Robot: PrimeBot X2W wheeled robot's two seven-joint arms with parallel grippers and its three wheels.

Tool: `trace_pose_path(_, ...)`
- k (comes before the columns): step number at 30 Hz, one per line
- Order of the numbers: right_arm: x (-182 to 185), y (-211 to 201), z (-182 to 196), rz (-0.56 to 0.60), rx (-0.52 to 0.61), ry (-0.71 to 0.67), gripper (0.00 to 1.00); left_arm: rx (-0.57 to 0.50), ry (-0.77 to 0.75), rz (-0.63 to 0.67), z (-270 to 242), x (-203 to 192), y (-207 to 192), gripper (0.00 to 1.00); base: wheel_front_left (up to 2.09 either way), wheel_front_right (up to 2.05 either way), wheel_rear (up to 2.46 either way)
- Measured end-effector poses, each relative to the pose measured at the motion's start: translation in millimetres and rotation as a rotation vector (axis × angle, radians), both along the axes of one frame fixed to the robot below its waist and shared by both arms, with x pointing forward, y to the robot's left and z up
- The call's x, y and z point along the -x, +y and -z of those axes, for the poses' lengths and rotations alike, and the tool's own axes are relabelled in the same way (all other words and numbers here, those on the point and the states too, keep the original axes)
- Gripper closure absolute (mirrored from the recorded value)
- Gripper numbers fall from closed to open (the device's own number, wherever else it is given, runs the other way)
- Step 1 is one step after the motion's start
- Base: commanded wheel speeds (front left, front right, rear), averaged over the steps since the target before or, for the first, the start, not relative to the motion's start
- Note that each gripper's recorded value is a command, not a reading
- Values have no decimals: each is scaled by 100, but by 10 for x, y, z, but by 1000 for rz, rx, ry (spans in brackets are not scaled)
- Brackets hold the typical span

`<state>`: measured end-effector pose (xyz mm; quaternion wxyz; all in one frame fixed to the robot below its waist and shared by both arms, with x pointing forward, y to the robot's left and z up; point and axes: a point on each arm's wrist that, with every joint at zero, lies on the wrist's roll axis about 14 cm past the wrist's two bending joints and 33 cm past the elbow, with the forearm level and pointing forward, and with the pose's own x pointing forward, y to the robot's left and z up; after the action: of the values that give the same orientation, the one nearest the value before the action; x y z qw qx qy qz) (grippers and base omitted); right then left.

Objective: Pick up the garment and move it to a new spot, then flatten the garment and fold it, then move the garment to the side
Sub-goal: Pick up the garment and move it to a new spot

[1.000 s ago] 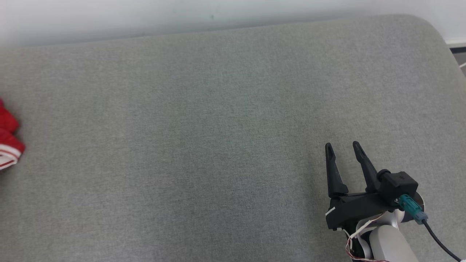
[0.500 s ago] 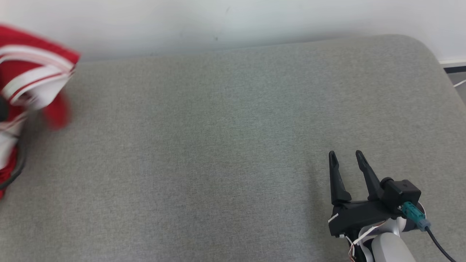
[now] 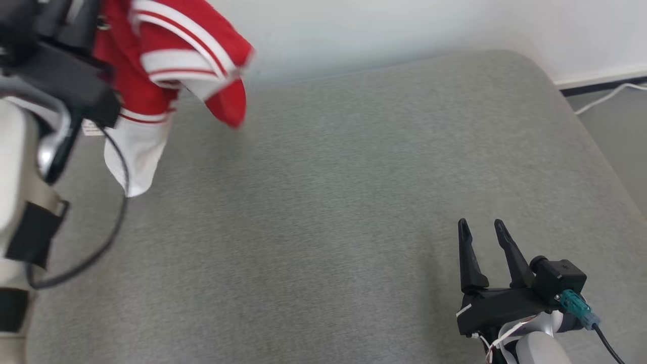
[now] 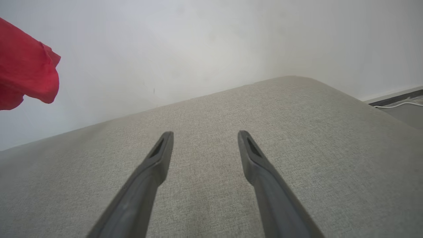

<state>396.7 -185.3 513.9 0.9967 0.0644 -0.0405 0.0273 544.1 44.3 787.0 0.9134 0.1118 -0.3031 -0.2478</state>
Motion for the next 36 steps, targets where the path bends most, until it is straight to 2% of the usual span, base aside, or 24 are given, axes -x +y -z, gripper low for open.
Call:
trace_pose_path(9, 185, -290, 39, 90, -10, 12, 0, -30, 32, 340, 190, 650, -1171, 100, 0, 0, 0)
trace_pose_path(13, 225, -343, 46, 107, -9, 16, 0, -103, 64, 478, 506, 1000, -1613, 100, 0, 0, 0)
trace_pose_path(16, 244, -373, 62, 117, -9, 21, 0, -155, 124, 541, 858, 1163, -1787, 100, 0, 0, 0)
trace_pose_path(23, 230, -405, 72, 125, 1, 23, 0, -207, 259, 523, 1482, 1143, -1711, 100, 0, 0, 0)
trace_pose_path(36, 75, -95, 77, 31, -1, 17, 0, -245, 277, 215, 1744, 646, -757, 100, 0, 0, 0)
